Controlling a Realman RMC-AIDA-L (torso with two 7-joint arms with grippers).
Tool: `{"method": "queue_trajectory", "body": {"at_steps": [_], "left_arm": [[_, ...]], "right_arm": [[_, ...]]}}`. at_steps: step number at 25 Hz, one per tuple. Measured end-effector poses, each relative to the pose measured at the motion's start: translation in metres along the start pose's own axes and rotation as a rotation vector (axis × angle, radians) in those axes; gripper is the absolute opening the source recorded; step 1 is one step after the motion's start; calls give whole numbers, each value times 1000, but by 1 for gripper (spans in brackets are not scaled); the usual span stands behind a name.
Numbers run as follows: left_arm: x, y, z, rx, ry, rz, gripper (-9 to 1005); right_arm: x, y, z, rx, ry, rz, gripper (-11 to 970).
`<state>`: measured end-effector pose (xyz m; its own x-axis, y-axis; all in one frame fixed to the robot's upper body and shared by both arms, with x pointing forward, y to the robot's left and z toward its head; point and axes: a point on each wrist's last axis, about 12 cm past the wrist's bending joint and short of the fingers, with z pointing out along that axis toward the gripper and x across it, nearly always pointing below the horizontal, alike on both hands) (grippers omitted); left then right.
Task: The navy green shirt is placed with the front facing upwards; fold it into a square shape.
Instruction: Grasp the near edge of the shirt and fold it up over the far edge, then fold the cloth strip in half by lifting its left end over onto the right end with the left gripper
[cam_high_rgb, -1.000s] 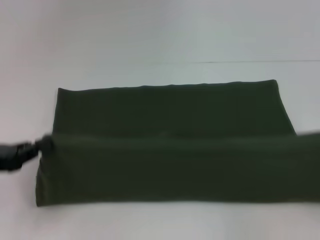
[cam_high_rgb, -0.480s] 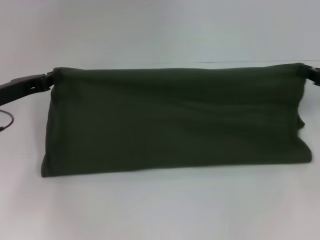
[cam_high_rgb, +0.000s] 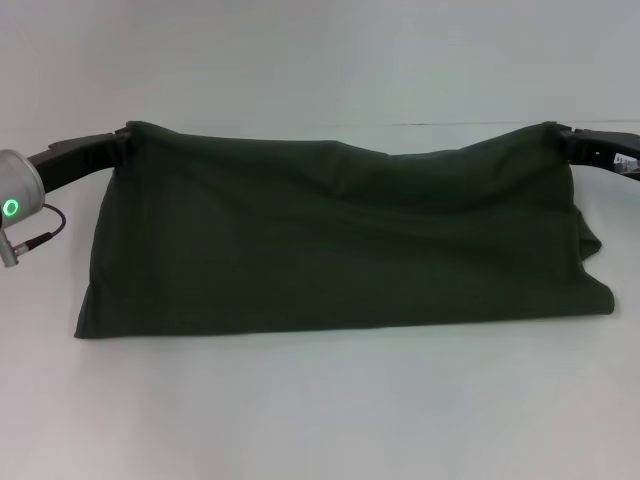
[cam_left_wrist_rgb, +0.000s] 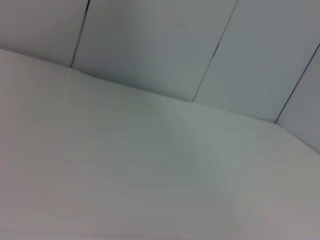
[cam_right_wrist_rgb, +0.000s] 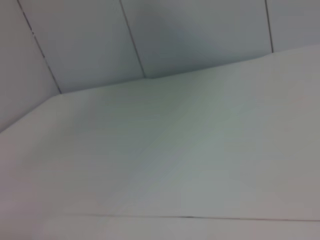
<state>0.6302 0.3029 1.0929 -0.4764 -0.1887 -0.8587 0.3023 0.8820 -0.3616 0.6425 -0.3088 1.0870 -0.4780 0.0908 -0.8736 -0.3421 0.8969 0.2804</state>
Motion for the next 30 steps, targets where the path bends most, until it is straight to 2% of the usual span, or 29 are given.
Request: {"method": "queue_trajectory", "body": {"at_steps": [10,16,22,27,30], "left_arm": [[1,0,4,-23,9,7,76],[-1,0,5,-37,-2,-2,79],[-4,11,-2,-90,-84,-84,196],[-4,15,-8,-79,-113,-110,294],[-2,13,-12,-34,-109,-116,497]], "right_arm": [[7,-3,0,43,-10,36,55],[7,3,9,67,0,-13,56],[1,-5,8,135,-52,28,213],[-3,-9,-1,97,-79,57,386],[-3,-11,-9,47,-93,88,506]]}}
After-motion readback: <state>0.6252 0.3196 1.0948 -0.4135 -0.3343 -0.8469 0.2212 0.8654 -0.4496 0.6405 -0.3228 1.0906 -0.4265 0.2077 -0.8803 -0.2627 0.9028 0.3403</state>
